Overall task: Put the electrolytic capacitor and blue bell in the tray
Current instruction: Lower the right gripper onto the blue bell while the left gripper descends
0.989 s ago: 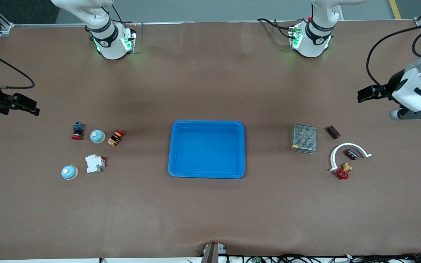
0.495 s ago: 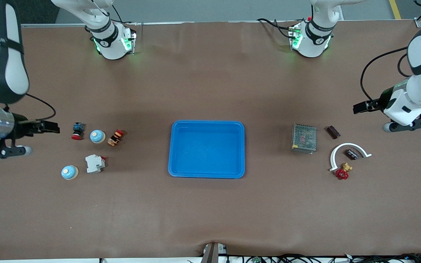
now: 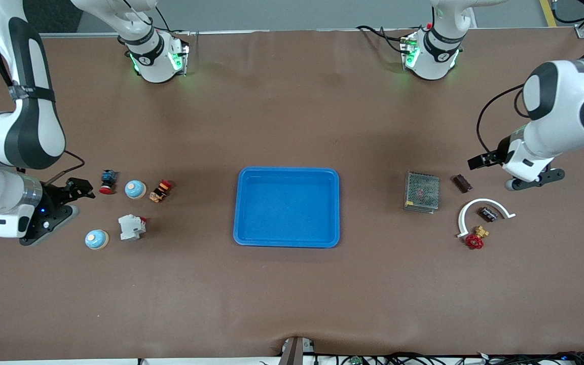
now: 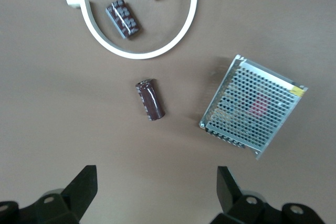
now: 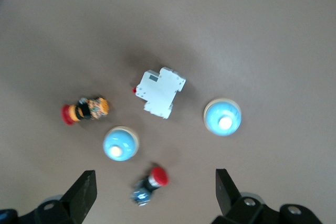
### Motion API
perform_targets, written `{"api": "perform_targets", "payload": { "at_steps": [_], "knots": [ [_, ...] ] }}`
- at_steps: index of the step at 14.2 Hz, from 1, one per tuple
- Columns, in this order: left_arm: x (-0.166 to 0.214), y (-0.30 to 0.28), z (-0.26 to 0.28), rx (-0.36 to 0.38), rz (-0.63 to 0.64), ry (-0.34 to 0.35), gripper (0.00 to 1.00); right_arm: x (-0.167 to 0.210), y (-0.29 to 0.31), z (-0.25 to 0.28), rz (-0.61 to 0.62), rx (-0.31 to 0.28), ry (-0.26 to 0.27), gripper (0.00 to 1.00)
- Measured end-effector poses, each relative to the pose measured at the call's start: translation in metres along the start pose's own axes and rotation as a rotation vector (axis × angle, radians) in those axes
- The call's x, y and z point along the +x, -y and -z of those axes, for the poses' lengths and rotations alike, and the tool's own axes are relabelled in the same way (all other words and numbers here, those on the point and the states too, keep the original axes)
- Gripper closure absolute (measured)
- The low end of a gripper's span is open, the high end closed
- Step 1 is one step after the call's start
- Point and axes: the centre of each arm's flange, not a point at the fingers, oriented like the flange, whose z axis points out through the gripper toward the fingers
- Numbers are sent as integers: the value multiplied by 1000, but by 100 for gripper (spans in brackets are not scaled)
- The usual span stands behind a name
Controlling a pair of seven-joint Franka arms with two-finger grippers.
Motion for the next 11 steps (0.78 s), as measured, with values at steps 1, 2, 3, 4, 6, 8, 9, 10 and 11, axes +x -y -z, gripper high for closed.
{"api": "perform_targets", "payload": {
  "at_steps": [1,2,3,4,6,8,9,10,11],
  "knots": [
    [-2,2,-15,-1,17,1,2,-2,-9,-12,66,-5,-2,0],
    [-3,4,-28,-4,34,-2,4,-4,-17,-24,115,-8,-3,0],
    [-3,7,-39,-8,52,-10,9,-7,-24,-35,144,-7,-2,0],
    [-2,12,-50,-12,73,-16,10,-10,-31,-46,162,-7,-1,0],
    [4,26,-70,-23,108,-28,12,-13,-45,-69,228,-20,-7,0],
    [9,34,-93,-34,141,-42,15,-16,-57,-94,296,-37,-13,0],
    [12,36,-104,-39,162,-48,21,-17,-62,-107,316,-39,-13,0],
    [14,35,-114,-43,184,-52,26,-18,-65,-118,327,-37,-11,0],
    [15,34,-124,-47,202,-56,26,-17,-66,-126,334,-36,-9,0]
  ]
}}
